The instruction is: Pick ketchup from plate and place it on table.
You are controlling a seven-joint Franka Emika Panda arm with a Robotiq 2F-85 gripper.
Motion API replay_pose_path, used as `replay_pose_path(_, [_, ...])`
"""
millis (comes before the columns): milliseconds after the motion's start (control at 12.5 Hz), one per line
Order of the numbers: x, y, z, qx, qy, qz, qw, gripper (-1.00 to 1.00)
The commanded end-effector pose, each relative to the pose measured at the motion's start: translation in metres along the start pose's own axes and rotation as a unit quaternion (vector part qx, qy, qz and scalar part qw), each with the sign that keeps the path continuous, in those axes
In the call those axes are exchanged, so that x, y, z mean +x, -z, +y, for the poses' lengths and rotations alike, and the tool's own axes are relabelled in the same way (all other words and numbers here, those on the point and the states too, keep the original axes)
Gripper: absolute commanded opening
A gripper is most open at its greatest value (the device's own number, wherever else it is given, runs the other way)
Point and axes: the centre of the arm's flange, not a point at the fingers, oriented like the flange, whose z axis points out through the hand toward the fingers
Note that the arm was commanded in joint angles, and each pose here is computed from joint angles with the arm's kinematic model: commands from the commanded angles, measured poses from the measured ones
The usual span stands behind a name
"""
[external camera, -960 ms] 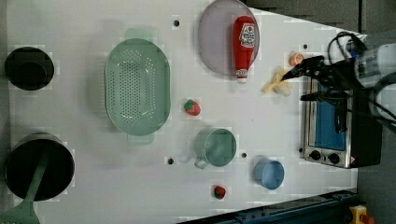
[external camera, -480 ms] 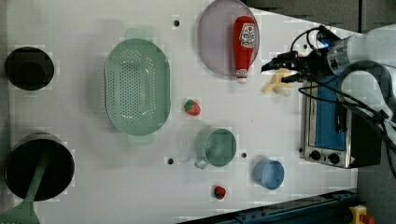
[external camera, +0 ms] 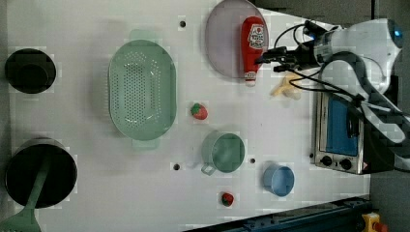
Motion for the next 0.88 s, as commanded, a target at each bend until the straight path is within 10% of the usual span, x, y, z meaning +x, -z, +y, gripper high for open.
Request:
replay_pose_path(80, [0.018,-0.008,-0.012,0.002,0.045,0.042,0.998,1.00])
replay_pose_path(880, [0.036,-0.074,-0.013,-0.014,0.082,0.114,0.990,0.91])
